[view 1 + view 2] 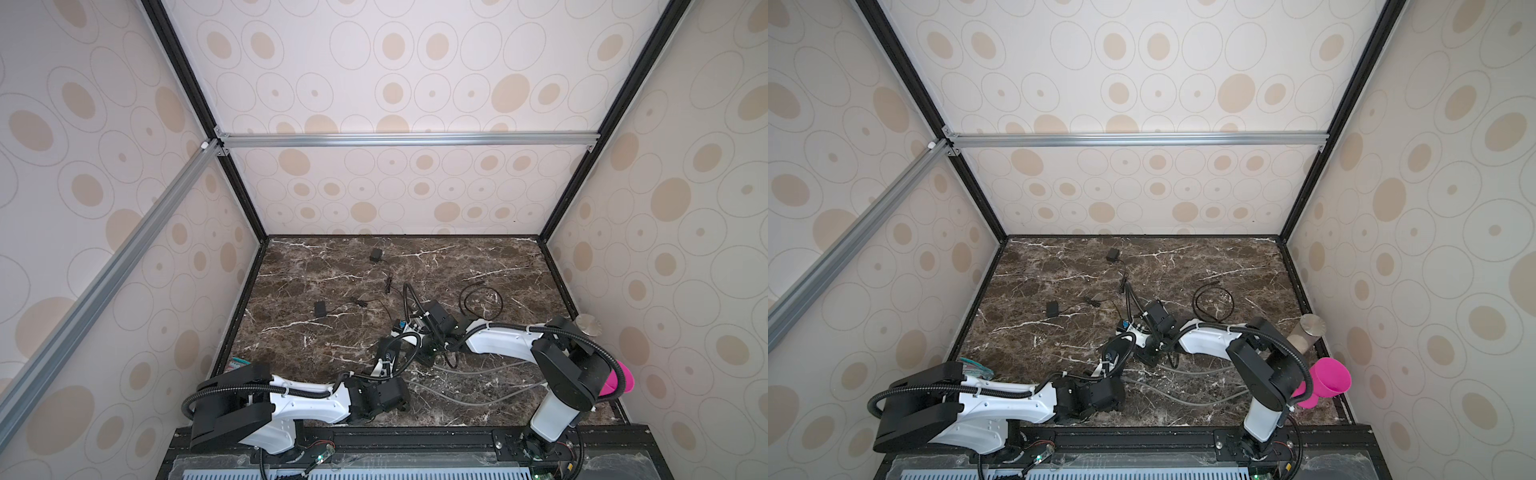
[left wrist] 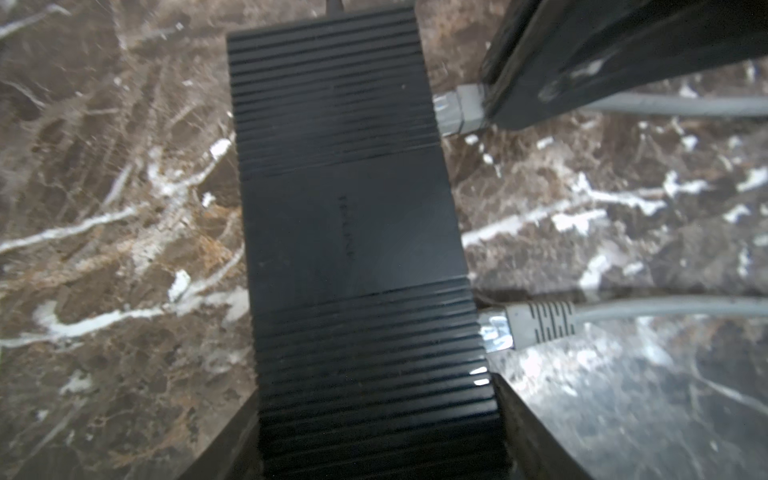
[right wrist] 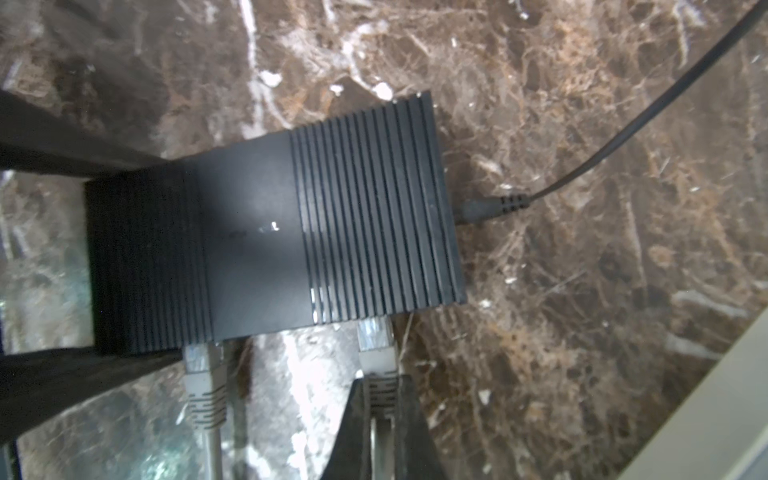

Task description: Insert the plug into the switch port

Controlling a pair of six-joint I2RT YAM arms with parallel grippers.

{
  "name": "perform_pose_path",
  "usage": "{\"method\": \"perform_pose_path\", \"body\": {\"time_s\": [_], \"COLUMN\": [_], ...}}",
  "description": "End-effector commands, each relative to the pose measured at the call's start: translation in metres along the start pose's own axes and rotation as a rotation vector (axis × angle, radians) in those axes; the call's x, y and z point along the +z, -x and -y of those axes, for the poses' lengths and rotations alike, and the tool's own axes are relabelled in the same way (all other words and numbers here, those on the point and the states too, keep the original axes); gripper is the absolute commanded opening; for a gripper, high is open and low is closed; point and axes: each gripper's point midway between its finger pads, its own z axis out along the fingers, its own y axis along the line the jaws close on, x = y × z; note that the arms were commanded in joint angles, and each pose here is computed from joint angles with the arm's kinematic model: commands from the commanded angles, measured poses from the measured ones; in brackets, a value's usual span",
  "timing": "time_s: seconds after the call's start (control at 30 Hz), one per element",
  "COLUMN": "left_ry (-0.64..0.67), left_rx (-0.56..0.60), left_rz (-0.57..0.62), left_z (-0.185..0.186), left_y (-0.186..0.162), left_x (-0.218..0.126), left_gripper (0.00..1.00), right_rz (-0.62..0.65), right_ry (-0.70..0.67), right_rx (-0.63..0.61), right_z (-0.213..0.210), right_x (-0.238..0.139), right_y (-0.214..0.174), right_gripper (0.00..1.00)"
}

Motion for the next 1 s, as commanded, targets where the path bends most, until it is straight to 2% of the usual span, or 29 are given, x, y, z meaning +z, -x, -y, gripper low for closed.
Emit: {"method": "perform_pose_path", "body": {"time_s": [0.0, 0.07, 0.13, 0.3, 0.53, 0.63, 0.73, 0.8, 0.87, 0.97], "left_ry": [-0.136, -0.135, -0.116, -0.089, -0.067, -0.057, -0.081, -0.149, -0.223, -0.267], "left_rx": [0.257, 0.244, 0.231, 0.175, 0.015, -0.092, -0.202, -0.269, -0.301, -0.243], "left_rz": [-0.357, -0.35, -0.331, -0.26, -0.185, -0.123, -0.051, 0.005, 0.064, 0.124], "left_z": [0.007, 0.007, 0.004, 0.001, -0.007, -0.018, -0.033, -0.036, -0.036, -0.032], "left_y": [-0.087, -0.082, -0.075, -0.045, -0.012, 0.007, 0.031, 0.051, 0.071, 0.093], "left_x": [-0.009, -0.007, -0.005, -0.012, -0.034, -0.046, -0.051, -0.053, -0.055, -0.052], "left_gripper": [0.59, 0.68, 0.82, 0.97, 0.98, 0.98, 0.98, 0.98, 0.98, 0.91], "right_rz": [0.318, 0.289, 0.266, 0.23, 0.15, 0.134, 0.145, 0.146, 0.145, 0.149], "right_ry": [-0.05, -0.071, -0.091, -0.139, -0.207, -0.205, -0.19, -0.186, -0.183, -0.18], "right_rx": [-0.12, -0.094, -0.063, -0.002, 0.078, 0.114, 0.154, 0.169, 0.173, 0.173], "right_z": [-0.003, -0.002, 0.0, 0.005, 0.017, 0.018, 0.015, 0.011, 0.007, 0.003], "right_x": [-0.034, -0.034, -0.034, -0.032, -0.022, -0.017, -0.013, -0.01, -0.008, -0.006], "right_y": [0.077, 0.063, 0.051, 0.028, 0.003, -0.003, -0.008, -0.011, -0.012, -0.011], "right_gripper": [0.0, 0.0, 0.0, 0.0, 0.0, 0.0, 0.0, 0.0, 0.0, 0.0]}}
